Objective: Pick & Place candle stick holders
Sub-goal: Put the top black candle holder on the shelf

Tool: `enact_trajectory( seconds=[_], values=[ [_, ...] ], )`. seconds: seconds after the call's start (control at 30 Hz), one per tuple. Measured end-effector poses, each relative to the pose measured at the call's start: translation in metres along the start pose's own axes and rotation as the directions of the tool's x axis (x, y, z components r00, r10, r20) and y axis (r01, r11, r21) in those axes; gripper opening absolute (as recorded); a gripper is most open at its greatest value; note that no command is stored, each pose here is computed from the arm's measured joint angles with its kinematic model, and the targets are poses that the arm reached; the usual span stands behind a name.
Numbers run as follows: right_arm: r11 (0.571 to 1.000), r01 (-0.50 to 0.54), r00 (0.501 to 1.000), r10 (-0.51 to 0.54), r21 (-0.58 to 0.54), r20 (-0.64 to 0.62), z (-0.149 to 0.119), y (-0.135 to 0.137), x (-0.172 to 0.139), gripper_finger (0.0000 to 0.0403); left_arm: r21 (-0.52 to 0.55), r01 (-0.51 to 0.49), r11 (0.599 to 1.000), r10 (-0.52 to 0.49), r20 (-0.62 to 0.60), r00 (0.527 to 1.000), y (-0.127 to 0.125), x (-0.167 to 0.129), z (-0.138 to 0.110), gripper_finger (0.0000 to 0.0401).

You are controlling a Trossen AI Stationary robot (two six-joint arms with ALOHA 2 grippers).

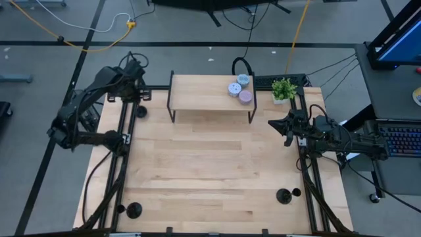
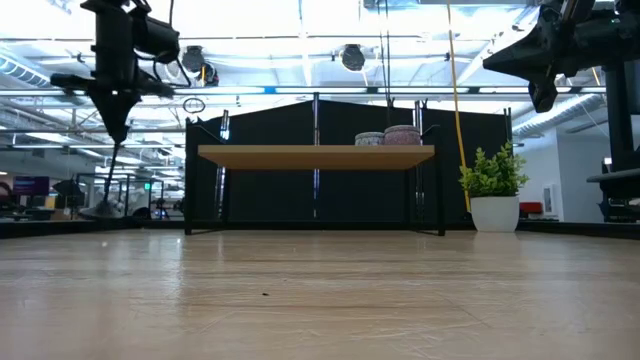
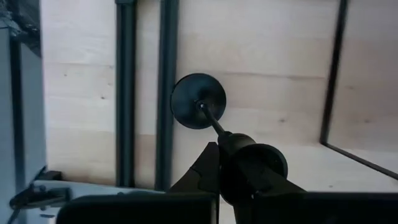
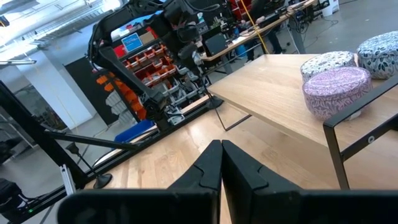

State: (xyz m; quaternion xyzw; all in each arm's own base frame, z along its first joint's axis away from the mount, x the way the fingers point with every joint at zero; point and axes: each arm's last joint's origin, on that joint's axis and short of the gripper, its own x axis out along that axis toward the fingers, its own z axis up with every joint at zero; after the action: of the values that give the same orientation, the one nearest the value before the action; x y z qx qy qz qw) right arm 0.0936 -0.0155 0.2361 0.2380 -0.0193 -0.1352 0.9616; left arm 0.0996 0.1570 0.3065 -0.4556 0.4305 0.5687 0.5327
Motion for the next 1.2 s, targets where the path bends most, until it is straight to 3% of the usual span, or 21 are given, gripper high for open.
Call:
enact_trajectory(
  seconds=[0.37, 0.63, 0.9, 1.03, 1.2],
  values=[
    [1.0, 0.0, 1.0, 0.0, 0.0, 0.0, 0.0, 0.0, 0.0, 0.0002, -0.023, 0.141, 0.99, -0.137, 0.121, 0.983, 0.01, -0.039, -0.019, 0.001],
    [1.0, 0.0, 1.0, 0.0, -0.001, 0.0, 0.0, 0.0, 0.0, 0.0002, -0.008, 0.286, 0.958, -0.268, 0.319, 0.909, 0.015, -0.105, -0.014, 0.001],
    [1.0, 0.0, 1.0, 0.0, -0.007, 0.0, 0.0, 0.0, 0.0, 0.0002, 0.012, 0.334, 0.942, -0.308, 0.42, 0.854, 0.023, -0.157, -0.01, 0.001],
    [1.0, 0.0, 1.0, 0.0, -0.008, 0.0, 0.0, 0.0, 0.0, 0.0002, 0.067, 0.407, 0.911, -0.391, 0.455, 0.8, 0.014, -0.178, -0.003, 0.001],
    [1.0, 0.0, 1.0, 0.0, -0.017, -0.001, 0.0, 0.0, 0.0, 0.0002, 0.145, 0.433, 0.89, -0.45, 0.444, 0.775, -0.01, -0.191, 0.01, 0.001]
  ],
)
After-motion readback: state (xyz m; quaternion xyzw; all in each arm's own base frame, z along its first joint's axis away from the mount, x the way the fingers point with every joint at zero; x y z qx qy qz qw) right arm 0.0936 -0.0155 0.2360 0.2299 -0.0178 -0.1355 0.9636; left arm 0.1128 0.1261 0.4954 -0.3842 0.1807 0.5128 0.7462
